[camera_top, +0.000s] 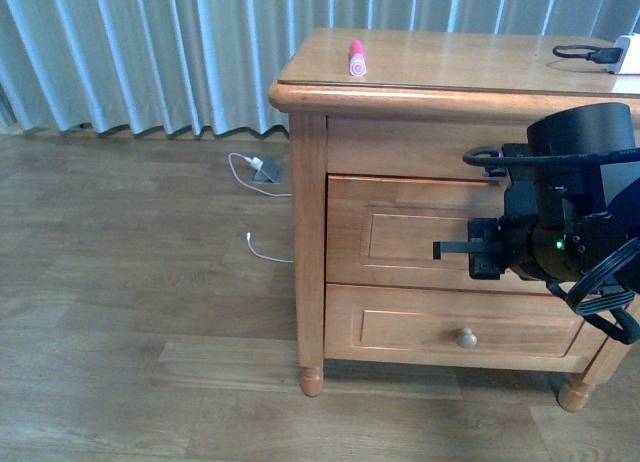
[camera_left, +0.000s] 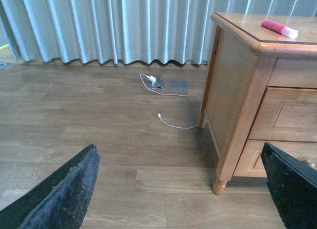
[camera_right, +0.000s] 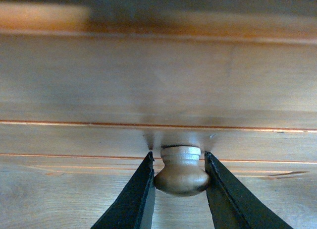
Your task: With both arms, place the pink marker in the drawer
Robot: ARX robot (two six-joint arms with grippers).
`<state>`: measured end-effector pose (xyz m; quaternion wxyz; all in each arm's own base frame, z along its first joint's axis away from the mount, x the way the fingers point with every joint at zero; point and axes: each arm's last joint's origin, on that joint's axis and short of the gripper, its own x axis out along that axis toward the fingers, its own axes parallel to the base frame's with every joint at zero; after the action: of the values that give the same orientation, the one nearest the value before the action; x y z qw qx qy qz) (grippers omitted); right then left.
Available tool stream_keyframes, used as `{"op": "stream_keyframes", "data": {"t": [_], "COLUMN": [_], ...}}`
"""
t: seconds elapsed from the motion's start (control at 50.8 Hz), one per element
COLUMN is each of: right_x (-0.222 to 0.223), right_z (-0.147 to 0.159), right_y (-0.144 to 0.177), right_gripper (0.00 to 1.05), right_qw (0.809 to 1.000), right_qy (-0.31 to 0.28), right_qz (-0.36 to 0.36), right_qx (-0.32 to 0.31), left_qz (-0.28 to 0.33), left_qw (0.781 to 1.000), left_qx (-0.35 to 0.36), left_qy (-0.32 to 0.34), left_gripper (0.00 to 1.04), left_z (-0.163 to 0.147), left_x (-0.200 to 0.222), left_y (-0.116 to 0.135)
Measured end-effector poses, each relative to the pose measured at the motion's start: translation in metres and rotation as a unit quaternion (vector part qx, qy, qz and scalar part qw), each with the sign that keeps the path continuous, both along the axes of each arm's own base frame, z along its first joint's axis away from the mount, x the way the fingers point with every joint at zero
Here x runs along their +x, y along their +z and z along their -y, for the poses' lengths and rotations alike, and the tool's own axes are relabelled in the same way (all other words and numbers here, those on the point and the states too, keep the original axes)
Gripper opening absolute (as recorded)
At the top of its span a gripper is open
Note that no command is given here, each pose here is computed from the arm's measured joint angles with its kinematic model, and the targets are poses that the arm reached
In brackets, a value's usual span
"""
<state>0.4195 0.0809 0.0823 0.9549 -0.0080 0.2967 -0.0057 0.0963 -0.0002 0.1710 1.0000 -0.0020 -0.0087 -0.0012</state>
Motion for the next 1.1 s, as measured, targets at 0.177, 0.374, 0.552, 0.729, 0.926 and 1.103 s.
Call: {"op": "stream_keyframes", "data": {"t": [0.177, 0.374, 0.552, 0.729, 0.926, 1.103], "right_x": [-0.001, -0.017, -0.053, -0.1, -0.148, -0.164], "right_z": [0.0, 0.002, 0.003, 0.006, 0.01, 0.013], "right_y": [-0.001, 0.003, 0.006, 0.008, 0.008, 0.019], "right_gripper": [0.24, 0.24, 0.24, 0.24, 0.32, 0.58], "right_qw": [1.0, 0.999, 0.998, 0.996, 0.994, 0.994], "right_qy": [0.003, 0.01, 0.019, 0.036, 0.051, 0.054], "right_qz": [-0.009, -0.031, -0.057, -0.079, -0.096, -0.094], "right_qx": [0.0, 0.007, 0.005, 0.013, 0.016, 0.02], "left_qz": [0.0, 0.0, 0.0, 0.0, 0.0, 0.0], "left_qw": [1.0, 1.0, 1.0, 1.0, 1.0, 1.0], "left_qx": [0.0, 0.0, 0.0, 0.0, 0.0, 0.0], "left_qy": [0.0, 0.0, 0.0, 0.0, 0.0, 0.0], "left_gripper": [0.99, 0.99, 0.99, 0.99, 0.99, 0.99], "left_z": [0.0, 0.0, 0.0, 0.0, 0.0, 0.0], "left_x": [0.0, 0.0, 0.0, 0.0, 0.0, 0.0], "left_y": [0.0, 0.0, 0.0, 0.0, 0.0, 0.0]}}
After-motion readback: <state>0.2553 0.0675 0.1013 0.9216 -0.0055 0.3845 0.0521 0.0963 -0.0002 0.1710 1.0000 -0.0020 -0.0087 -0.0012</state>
